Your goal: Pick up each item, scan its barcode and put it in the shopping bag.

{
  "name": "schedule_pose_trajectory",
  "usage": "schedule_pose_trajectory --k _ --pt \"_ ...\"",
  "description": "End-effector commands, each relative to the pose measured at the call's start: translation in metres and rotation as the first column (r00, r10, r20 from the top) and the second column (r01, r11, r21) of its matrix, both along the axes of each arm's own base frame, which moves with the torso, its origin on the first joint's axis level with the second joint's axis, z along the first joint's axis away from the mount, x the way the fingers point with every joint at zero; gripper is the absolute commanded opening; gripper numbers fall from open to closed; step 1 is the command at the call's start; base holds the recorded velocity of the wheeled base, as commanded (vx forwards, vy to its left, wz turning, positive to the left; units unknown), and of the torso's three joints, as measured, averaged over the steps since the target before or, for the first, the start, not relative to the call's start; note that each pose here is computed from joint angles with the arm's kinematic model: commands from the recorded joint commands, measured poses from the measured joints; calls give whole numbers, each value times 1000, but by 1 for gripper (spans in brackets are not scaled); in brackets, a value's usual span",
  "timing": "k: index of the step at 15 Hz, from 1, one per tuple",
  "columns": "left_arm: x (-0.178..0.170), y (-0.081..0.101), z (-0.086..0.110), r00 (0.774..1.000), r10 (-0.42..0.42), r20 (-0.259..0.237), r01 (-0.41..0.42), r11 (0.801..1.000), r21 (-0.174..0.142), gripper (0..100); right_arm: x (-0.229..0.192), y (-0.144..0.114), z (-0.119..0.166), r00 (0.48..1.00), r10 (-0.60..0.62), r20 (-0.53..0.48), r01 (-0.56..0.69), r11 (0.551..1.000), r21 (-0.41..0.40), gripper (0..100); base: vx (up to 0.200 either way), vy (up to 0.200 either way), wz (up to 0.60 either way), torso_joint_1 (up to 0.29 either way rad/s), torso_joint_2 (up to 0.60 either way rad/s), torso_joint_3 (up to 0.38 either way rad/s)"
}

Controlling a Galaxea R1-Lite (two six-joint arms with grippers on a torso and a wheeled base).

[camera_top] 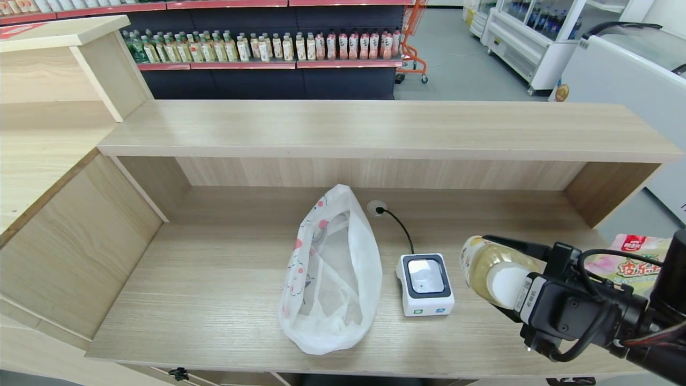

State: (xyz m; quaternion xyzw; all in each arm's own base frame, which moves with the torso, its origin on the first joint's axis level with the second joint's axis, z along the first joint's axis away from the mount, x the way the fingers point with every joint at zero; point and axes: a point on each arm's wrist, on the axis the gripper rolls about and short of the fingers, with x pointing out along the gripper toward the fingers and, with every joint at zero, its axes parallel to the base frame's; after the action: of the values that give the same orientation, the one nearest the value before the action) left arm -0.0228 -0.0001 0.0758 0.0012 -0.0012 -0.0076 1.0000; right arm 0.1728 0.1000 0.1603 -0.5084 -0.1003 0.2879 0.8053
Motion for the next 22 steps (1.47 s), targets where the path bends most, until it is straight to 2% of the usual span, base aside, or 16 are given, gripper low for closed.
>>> schedule_pose_trajectory --k 1,3,6,10,14,22 --pt "0 0 0 1000 0 1 0 1000 1 100 12 -3 -13 999 -32 -35 30 999 -43 0 0 0 0 0 0 0" --pt "0 0 0 1000 0 1 0 1000 1 100 23 -7 -27 999 -41 -26 39 996 -77 0 0 0 0 0 0 0" --pt "0 0 0 1000 0 1 0 1000 1 100 37 -3 -45 999 -33 -24 31 997 -75 0 0 0 0 0 0 0" --pt "0 0 0 1000 0 1 0 1000 1 100 54 6 -62 999 30 23 -29 996 -79 0 0 0 0 0 0 0" --pt "0 0 0 1000 1 1 -1 1000 1 100 62 10 -75 999 34 36 -31 997 -75 0 0 0 0 0 0 0" --pt "0 0 0 1000 1 1 -1 1000 2 100 71 14 -95 999 45 -7 -45 995 -91 0 0 0 0 0 0 0"
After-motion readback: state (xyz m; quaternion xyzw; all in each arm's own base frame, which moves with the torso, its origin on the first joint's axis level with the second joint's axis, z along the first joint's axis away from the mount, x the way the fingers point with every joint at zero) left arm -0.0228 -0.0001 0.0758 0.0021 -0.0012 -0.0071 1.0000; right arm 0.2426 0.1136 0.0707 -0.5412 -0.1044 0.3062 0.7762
